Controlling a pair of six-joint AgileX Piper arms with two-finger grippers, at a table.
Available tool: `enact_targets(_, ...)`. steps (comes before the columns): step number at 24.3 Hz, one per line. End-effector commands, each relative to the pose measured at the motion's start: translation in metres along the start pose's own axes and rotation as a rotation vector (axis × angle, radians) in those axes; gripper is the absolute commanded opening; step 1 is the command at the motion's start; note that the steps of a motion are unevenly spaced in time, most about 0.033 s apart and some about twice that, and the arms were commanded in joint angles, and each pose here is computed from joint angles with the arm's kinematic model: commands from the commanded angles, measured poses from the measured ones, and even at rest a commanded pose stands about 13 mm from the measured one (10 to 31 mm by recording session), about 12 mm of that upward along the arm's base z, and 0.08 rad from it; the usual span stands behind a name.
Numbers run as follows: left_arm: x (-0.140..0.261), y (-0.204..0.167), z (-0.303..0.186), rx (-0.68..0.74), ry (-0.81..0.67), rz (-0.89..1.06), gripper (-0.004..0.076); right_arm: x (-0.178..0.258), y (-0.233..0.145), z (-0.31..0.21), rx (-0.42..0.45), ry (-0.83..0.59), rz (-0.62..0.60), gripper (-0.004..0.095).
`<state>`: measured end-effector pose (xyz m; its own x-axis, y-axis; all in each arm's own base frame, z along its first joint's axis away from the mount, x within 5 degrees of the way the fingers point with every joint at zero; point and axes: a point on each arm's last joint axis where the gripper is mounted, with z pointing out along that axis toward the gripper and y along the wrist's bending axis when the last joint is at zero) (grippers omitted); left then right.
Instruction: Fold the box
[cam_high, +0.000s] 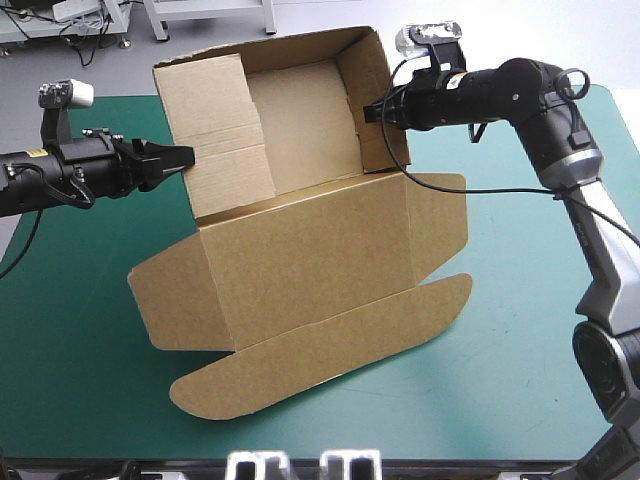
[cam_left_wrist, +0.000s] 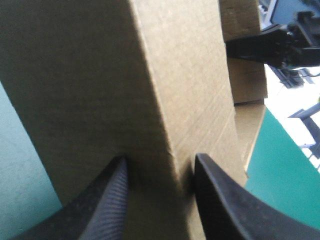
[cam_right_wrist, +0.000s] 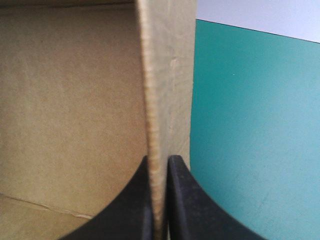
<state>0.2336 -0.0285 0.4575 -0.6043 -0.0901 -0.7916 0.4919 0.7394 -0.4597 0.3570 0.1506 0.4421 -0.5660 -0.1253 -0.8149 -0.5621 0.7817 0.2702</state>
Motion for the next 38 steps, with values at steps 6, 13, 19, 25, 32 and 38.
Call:
enact_targets(6, -0.01, 0.001, -0.008, -0.116, -0.089, -0.012, 0.0308, -0.017, 0.032, -0.025, -0.089, -0.137, 0.053, -0.0004)
enact_targets(13, -0.009, 0.025, 0.009, -0.155, -0.025, -0.105, 0.0299, -0.015, 0.052, -0.031, -0.107, -0.123, 0.062, -0.0001)
enact_targets(19, -0.005, 0.018, 0.018, -0.117, 0.023, -0.093, -0.001, -0.004, 0.059, -0.029, -0.033, -0.015, 0.051, 0.0)
enact_targets(25, -0.001, -0.033, 0.044, -0.134, 0.107, 0.044, -0.001, 0.015, 0.052, -0.032, 0.064, 0.189, 0.093, 0.0)
enact_targets(32, 0.012, -0.032, 0.086, -0.233, 0.267, 0.047, -0.001, 0.029, 0.044, -0.026, 0.131, 0.279, 0.194, 0.0)
enact_targets(38, 0.02, -0.012, 0.12, -0.256, 0.351, -0.016, -0.001, 0.057, 0.031, 0.004, 0.163, 0.411, 0.255, 0.0)
